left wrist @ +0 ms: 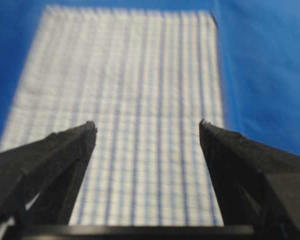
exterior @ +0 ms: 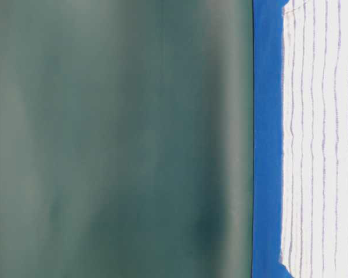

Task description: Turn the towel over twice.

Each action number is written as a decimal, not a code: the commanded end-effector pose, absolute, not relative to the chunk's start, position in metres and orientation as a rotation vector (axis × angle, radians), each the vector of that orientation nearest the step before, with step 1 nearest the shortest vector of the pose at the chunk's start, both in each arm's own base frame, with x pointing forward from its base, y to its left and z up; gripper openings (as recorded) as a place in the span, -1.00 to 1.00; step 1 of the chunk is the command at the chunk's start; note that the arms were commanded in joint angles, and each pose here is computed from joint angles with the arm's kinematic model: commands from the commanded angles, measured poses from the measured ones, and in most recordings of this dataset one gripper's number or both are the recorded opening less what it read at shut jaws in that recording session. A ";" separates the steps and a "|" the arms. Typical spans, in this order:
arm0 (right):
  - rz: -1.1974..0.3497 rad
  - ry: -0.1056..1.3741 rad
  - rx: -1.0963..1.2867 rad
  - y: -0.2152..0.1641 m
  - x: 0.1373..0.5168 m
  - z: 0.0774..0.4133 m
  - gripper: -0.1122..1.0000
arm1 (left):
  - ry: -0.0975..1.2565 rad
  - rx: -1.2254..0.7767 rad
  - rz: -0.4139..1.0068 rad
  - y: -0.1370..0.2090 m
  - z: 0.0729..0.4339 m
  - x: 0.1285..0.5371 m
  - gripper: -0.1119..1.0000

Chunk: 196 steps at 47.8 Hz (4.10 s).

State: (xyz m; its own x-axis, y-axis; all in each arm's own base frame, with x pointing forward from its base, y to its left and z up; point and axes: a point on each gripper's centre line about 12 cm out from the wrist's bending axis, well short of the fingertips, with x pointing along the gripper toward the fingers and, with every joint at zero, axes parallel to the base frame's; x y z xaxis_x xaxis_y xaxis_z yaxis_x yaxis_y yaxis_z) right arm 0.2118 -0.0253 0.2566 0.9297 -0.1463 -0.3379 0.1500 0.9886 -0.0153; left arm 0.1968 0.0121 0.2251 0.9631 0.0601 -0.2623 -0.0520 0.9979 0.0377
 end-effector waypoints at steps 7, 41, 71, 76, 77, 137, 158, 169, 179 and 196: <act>-0.138 0.230 -0.005 -0.028 0.193 0.252 0.33 | 0.190 0.029 0.085 0.015 0.221 0.171 0.63; -0.197 0.260 0.091 -0.042 0.200 0.237 0.32 | 0.131 0.028 0.123 0.022 0.228 0.175 0.62; -0.487 0.601 0.213 -0.137 0.248 0.173 0.32 | 0.411 -0.039 0.434 0.114 0.175 0.239 0.60; -0.517 0.664 0.240 -0.151 0.250 0.154 0.32 | 0.467 -0.058 0.467 0.130 0.157 0.249 0.60; -0.519 0.669 0.242 -0.152 0.251 0.152 0.32 | 0.474 -0.061 0.475 0.134 0.154 0.250 0.60; -0.546 0.795 0.314 -0.177 0.249 0.096 -0.72 | 0.684 -0.111 0.525 0.169 0.072 0.264 -0.77; -0.611 0.653 0.259 -0.192 0.249 0.153 -0.72 | 0.569 0.009 0.535 0.177 0.152 0.263 -0.77; -0.703 0.566 0.188 -0.196 0.235 0.215 -0.72 | 0.444 0.068 0.566 0.180 0.214 0.256 -0.77; -0.744 0.437 0.128 -0.187 0.217 0.268 -0.72 | 0.349 0.098 0.578 0.174 0.256 0.248 -0.77; -0.711 0.260 0.053 -0.156 0.199 0.322 -0.72 | 0.208 0.147 0.568 0.154 0.312 0.232 -0.77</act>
